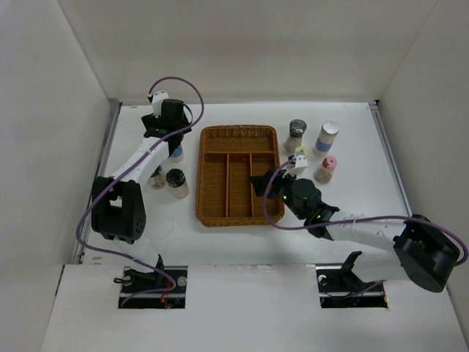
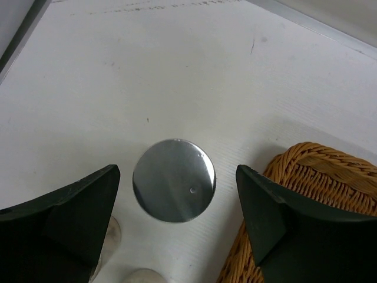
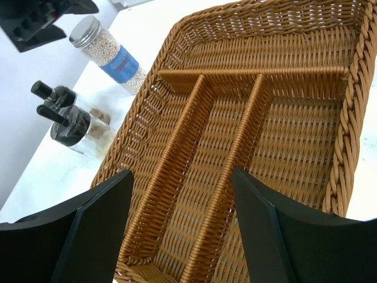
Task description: Organize the condiment bottles
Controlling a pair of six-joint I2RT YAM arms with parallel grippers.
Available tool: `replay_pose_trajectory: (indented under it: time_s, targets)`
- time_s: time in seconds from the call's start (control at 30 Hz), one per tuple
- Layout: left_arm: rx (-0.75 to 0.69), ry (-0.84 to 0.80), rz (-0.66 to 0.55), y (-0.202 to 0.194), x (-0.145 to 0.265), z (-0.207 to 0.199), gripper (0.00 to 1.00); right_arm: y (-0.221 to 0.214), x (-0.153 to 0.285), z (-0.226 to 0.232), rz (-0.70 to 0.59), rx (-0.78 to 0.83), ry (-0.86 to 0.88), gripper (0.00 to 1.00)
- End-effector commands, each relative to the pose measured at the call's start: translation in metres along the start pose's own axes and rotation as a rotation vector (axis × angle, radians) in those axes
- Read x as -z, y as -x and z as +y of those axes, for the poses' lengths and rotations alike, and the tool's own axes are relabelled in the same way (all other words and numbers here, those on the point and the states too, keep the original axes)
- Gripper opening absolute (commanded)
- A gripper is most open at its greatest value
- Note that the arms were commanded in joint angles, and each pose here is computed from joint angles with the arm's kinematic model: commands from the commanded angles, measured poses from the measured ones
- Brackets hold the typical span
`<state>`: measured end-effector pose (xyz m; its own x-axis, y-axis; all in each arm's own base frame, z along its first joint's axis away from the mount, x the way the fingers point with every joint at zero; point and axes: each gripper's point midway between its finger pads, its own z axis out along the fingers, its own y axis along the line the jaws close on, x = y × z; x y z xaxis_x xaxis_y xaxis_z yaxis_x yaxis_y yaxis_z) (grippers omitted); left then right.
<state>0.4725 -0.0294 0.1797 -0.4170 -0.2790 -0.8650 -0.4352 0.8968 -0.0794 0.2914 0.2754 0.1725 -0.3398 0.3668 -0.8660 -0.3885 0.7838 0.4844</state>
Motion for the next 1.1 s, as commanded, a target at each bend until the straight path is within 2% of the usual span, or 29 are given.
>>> replay_pose_trajectory:
  time_s: [0.0, 0.3, 0.33, 0.47, 0.6, 0.9, 1.07]
  targets:
    - [0.006, -0.018, -0.046, 0.023, -0.005, -0.007, 0.77, 0.012, -0.004, 0.009, -0.040, -0.016, 0.038, 0.74]
    - [-0.006, -0.001, -0.010, 0.004, -0.016, -0.004, 0.74, 0.015, -0.004, 0.002, -0.051, -0.008, 0.016, 0.74]
    - [-0.009, -0.001, -0.006, 0.003, -0.017, -0.004, 0.72, 0.015, -0.004, 0.001, -0.053, -0.015, 0.016, 0.75]
    - [-0.006, 0.000, -0.008, 0.004, -0.016, -0.002, 0.47, 0.013, -0.006, -0.003, -0.043, -0.027, 0.003, 0.74]
    - [0.034, -0.029, -0.084, 0.035, 0.003, -0.006, 0.38, 0.016, -0.005, -0.008, -0.058, -0.034, -0.011, 0.74]
    - [0.136, -0.165, -0.334, 0.137, 0.091, -0.030, 0.36, 0.014, -0.007, -0.012, -0.045, -0.054, -0.020, 0.74]
    - [0.133, -0.267, -0.348, 0.146, 0.110, -0.067, 0.36, 0.019, -0.004, -0.017, -0.066, -0.060, -0.032, 0.74]
